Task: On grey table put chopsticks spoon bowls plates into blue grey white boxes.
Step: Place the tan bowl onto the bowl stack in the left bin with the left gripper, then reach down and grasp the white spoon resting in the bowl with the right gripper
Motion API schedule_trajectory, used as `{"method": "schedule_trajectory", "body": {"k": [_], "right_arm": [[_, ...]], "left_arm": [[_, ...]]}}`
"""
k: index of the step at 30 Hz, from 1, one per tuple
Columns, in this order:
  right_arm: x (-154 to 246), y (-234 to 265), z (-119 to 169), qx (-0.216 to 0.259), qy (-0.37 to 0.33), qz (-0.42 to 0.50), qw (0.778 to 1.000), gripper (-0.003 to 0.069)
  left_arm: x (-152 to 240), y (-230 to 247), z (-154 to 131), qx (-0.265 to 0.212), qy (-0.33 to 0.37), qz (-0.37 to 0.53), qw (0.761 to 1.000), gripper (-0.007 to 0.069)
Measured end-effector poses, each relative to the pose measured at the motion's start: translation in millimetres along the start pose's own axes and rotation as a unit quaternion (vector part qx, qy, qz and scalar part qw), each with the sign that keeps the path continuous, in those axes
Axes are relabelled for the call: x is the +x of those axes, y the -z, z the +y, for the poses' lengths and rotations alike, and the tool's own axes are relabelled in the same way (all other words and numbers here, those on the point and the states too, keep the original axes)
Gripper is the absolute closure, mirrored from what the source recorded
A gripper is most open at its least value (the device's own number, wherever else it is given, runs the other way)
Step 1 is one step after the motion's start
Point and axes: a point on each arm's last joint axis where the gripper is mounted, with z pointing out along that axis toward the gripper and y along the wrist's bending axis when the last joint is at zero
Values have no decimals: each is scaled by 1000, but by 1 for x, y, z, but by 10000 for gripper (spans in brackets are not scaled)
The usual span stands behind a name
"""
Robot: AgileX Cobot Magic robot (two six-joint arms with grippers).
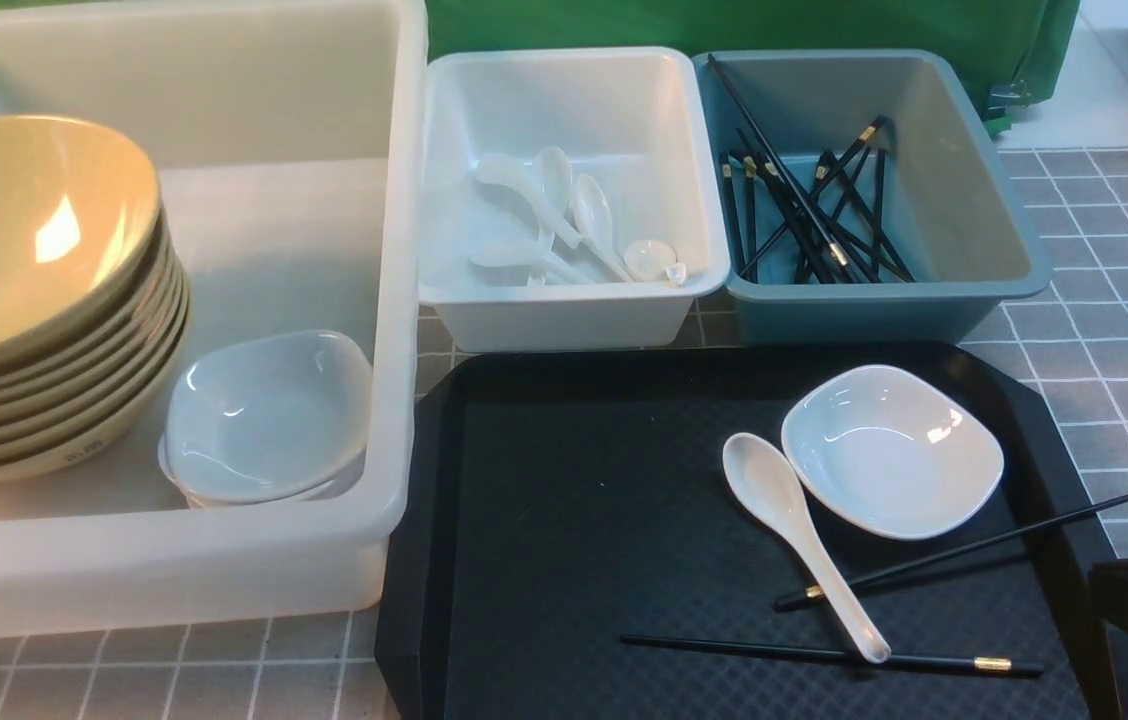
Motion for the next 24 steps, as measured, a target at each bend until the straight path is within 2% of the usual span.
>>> {"method": "schedule_trajectory", "body": {"k": [3,6,9,10,12,14,16,18,21,24], "right_arm": [[0,0,0,0,-1,1,1000,624],[1,-6,0,-7,-11,20,1000,622],[1,-18,0,-18,-27,54,998,597],[1,-20,0,-19,-28,61,998,591],[-8,-35,-2,-26,-34,105,994,515],[-15,-48,-3,-34,-34,134,990,446],[-20,-56,-1,-41,-27,147,988,405],[-27,-77,6,-59,-2,183,981,304],[-32,-106,14,-70,30,223,972,228],[-40,-133,14,-60,45,244,967,200]], "left_arm": [[2,37,-23,34,-10,-46,998,163],[17,84,-66,115,-88,-95,985,224],[47,140,-106,208,-212,-151,943,339],[49,143,-108,214,-215,-153,940,348],[84,184,-119,276,-289,-184,898,480],[103,193,-117,307,-318,-175,880,559],[117,189,-114,312,-337,-152,875,596],[150,170,-101,298,-390,-81,868,626],[184,133,-80,244,-429,15,870,636],[216,97,-57,179,-422,93,884,636]]}}
